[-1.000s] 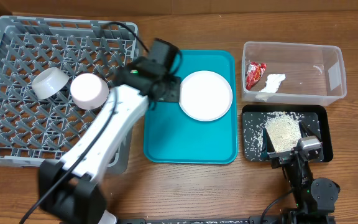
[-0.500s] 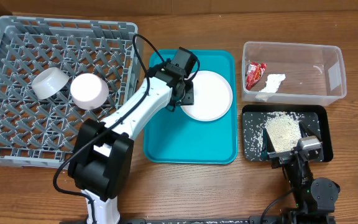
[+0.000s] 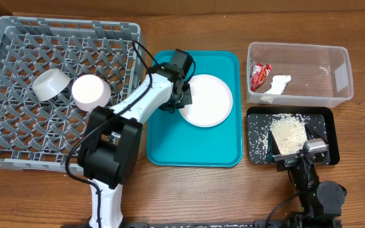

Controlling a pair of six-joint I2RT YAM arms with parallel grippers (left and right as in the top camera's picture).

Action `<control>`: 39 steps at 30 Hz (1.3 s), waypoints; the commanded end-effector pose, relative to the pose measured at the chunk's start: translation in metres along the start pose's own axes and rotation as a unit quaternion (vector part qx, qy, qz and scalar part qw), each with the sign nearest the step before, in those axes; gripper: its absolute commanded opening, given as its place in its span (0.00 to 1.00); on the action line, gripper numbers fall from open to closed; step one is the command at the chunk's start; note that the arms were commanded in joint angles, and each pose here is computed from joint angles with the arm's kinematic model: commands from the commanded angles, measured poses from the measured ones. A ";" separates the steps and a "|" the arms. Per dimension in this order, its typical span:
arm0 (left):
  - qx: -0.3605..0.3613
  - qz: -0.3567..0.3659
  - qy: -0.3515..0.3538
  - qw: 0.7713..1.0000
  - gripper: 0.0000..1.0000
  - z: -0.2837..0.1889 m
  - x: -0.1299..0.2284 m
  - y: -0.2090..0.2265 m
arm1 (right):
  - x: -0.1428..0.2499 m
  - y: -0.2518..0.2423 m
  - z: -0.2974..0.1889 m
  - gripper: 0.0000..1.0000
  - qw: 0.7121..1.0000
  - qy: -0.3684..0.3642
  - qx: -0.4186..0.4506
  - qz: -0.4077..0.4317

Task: Sort waste into correct bins and load items into the dishwasher
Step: 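Grasp the edge of the white plate with the left gripper, then carry the plate into the dish rack and stand it upright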

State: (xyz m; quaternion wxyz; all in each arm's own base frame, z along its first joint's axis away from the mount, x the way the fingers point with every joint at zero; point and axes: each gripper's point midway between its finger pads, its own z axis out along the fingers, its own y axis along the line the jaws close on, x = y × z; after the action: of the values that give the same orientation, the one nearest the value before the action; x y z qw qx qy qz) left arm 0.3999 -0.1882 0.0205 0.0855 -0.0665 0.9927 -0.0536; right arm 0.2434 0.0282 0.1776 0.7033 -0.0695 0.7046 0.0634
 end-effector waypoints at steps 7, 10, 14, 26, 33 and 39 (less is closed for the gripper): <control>-0.207 0.032 -0.200 0.957 0.04 -0.204 -0.063 0.077 | 0.002 -0.002 0.000 1.00 1.000 -0.003 0.003 -0.001; -0.260 0.045 -0.246 0.932 0.04 -0.260 -0.065 0.098 | 0.002 -0.002 0.000 1.00 1.000 -0.003 0.003 -0.001; -0.329 0.061 -0.292 0.896 0.04 -0.317 -0.062 0.123 | 0.002 -0.002 0.000 1.00 1.000 -0.003 0.003 -0.001; -0.488 0.131 -0.260 0.823 0.04 -0.357 -0.053 0.158 | 0.002 -0.002 0.000 1.00 1.000 -0.003 0.003 -0.001; -0.493 0.134 -0.245 0.824 0.04 -0.347 -0.052 0.160 | 0.002 -0.002 0.000 1.00 1.000 -0.003 0.003 -0.001; -0.502 0.136 -0.224 0.824 0.04 -0.323 -0.046 0.164 | 0.002 -0.002 0.000 1.00 1.000 -0.003 0.003 -0.001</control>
State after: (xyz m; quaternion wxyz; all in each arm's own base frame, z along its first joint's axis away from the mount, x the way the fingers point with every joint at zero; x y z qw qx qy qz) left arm 0.3669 0.0061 0.3364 0.2753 0.0360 0.8412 0.4640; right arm 0.2434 0.0282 0.1775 0.7032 -0.0694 0.7048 0.0635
